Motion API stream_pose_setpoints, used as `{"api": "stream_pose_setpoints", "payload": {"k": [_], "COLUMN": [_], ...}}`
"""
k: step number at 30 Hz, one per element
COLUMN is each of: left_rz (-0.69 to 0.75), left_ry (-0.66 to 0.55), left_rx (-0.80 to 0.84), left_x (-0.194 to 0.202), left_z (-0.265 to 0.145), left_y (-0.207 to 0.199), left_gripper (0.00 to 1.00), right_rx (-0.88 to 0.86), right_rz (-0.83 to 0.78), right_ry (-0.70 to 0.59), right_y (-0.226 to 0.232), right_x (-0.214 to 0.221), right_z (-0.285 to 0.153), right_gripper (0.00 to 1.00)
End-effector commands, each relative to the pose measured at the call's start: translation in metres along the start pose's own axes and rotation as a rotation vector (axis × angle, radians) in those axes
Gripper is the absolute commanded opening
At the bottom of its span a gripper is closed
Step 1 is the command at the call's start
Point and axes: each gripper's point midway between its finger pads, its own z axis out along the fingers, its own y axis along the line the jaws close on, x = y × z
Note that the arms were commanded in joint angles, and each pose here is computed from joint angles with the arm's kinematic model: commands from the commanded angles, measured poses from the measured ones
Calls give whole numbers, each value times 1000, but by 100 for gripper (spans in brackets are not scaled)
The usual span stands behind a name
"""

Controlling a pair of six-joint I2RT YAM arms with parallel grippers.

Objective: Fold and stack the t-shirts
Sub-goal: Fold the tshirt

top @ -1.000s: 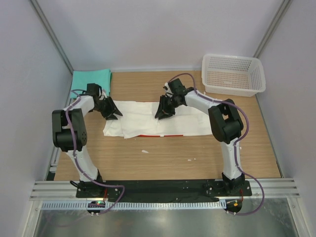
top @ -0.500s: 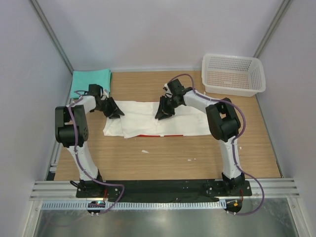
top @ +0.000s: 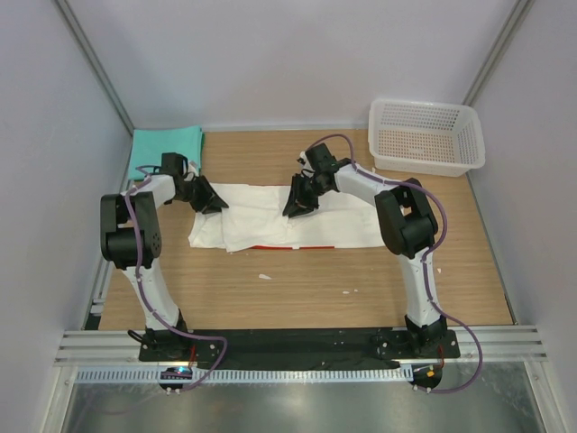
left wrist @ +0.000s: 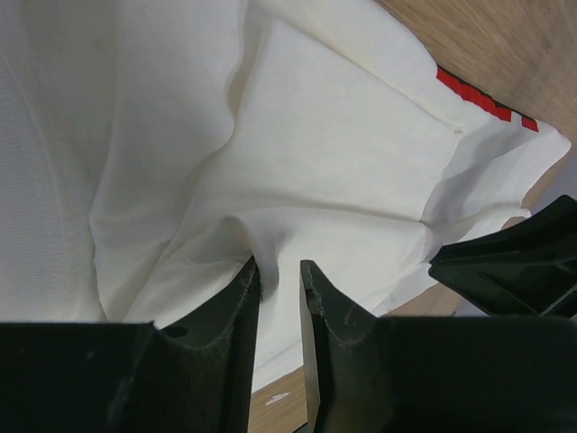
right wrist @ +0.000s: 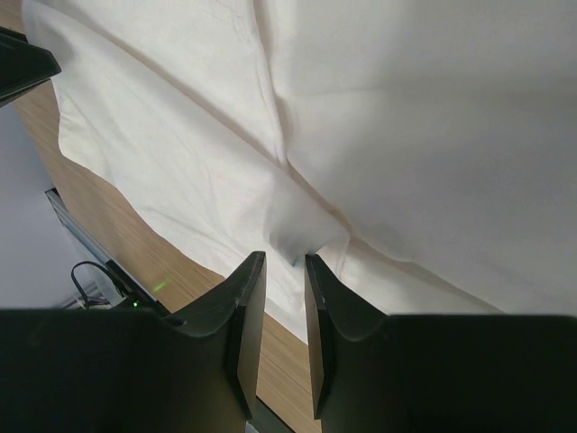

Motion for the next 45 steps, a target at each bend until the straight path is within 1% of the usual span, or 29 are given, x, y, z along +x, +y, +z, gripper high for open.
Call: {"api": "stream_pose_setpoints", "payload": {"k": [1,3,4,6,7,12,17,21,26,31,33,35,36,38,39,42,44,45], "left_rz": [23,18,16,13,12,-7,-5,-8,-18,-36,-42,-41,-43,-40,-35,-33,-31,-40], "left_ry": [-38,-31,-29,-27,-28,-34,-49,-55,-64,-55,-48,-50,-50,-64,-66,-69,-83,-79], "left_rx": [63,64,65,67,66,68,82,84,96,96,89,74,66,46,41,6,-14,-32], "left_x": [-9,-8,-7,-7,-6,-9,-20,-27,-31,-30,-30,-30,-31,-35,-36,-40,-44,-43], "left_z": [-12,-11,-10,-10,-10,-11,-12,-11,-9,-3,1,3,5,6,8,12,9,5], "left_y": [-21,-20,-19,-20,-20,-22,-29,-30,-32,-27,-23,-20,-17,-12,-11,-3,-2,-1], "left_gripper": [26,26,24,19,14,3,3,0,0,1,4,4,4,0,0,0,2,5], "right_rx": [-16,-11,-10,-6,-7,-1,-5,-1,1,-39,-55,-53,-43,-21,-15,-7,0,7], "right_rz": [-30,-26,-22,-22,-21,-17,-14,-10,-2,16,30,45,58,78,90,93,77,71], "right_ry": [-29,-29,-26,-28,-28,-26,-25,-22,-14,-27,-26,-28,-31,-36,-42,-41,-37,-36], "right_y": [9,6,5,3,3,0,-1,-4,-6,1,4,2,-2,-10,-13,-19,-20,-20], "right_x": [-11,-11,-10,-11,-11,-11,-11,-11,-8,-13,-16,-17,-18,-17,-17,-15,-15,-14], "right_z": [-6,-6,-6,-6,-6,-5,-4,-2,1,3,5,6,6,7,6,8,7,5], "right_gripper": [30,30,29,29,29,29,29,29,29,29,26,19,11,6,2,1,4,11]}}
